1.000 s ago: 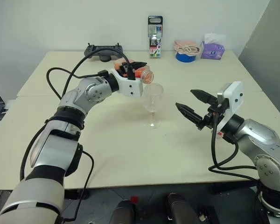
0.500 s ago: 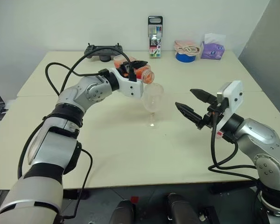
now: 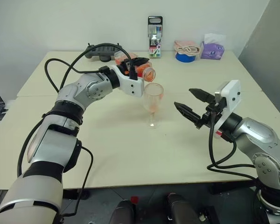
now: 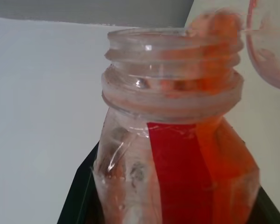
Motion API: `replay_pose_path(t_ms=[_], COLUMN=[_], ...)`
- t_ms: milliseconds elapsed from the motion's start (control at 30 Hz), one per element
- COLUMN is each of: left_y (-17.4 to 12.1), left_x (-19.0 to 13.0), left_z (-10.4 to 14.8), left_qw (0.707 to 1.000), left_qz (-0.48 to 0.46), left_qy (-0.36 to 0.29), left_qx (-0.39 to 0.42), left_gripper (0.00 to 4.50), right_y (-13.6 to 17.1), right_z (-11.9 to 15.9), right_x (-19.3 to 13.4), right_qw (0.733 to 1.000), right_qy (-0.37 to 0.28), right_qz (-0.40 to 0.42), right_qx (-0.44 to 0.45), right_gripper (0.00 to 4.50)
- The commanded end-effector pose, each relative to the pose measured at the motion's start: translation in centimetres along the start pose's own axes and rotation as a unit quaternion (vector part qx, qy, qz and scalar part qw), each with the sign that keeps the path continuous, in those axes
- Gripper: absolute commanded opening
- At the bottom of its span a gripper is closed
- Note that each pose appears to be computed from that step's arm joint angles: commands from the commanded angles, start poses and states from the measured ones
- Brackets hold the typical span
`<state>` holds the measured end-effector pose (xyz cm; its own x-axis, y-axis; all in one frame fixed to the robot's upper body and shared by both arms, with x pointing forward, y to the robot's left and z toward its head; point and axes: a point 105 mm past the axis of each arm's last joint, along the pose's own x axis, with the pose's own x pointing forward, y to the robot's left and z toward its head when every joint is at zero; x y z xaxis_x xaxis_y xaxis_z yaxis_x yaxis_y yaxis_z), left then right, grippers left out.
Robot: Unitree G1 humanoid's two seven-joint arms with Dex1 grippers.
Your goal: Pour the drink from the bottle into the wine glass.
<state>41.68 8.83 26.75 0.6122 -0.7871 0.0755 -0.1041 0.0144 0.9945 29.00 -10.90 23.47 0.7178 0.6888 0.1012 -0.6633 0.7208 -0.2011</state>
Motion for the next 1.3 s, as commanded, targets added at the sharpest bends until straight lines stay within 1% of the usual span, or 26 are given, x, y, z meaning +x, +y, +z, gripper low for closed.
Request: replay_pose_path(t_ms=[33,533,700,867,1300], left_y=[2.3,2.8,2.9,2.7,2.8], left_x=[0.1,0.0,-0.1,-0.1,0.0], left_z=[0.2,0.1,0.2,0.0,-0.1], left_qw=[0.999,0.998,0.998,0.998,0.998], left_qz=[0.027,0.032,0.031,0.026,0.025], left_qy=[-0.009,-0.007,-0.013,-0.011,-0.009], left_qx=[0.026,0.045,0.051,0.056,0.06], left_gripper=[1.66,1.66,1.66,1.66,1.66], right_y=[0.2,1.1,1.0,1.6,2.4], right_z=[1.1,0.7,1.4,0.5,0.1], right_x=[0.1,-0.2,-1.5,-2.8,-2.0], right_qw=[1.0,0.999,0.999,1.0,1.0], right_qy=[-0.021,-0.013,-0.035,-0.014,-0.01], right_qz=[0.004,0.029,0.008,0.004,0.022], right_qx=[-0.012,0.005,-0.001,-0.002,-0.001], right_gripper=[3.79,3.79,3.79,3.79,3.79])
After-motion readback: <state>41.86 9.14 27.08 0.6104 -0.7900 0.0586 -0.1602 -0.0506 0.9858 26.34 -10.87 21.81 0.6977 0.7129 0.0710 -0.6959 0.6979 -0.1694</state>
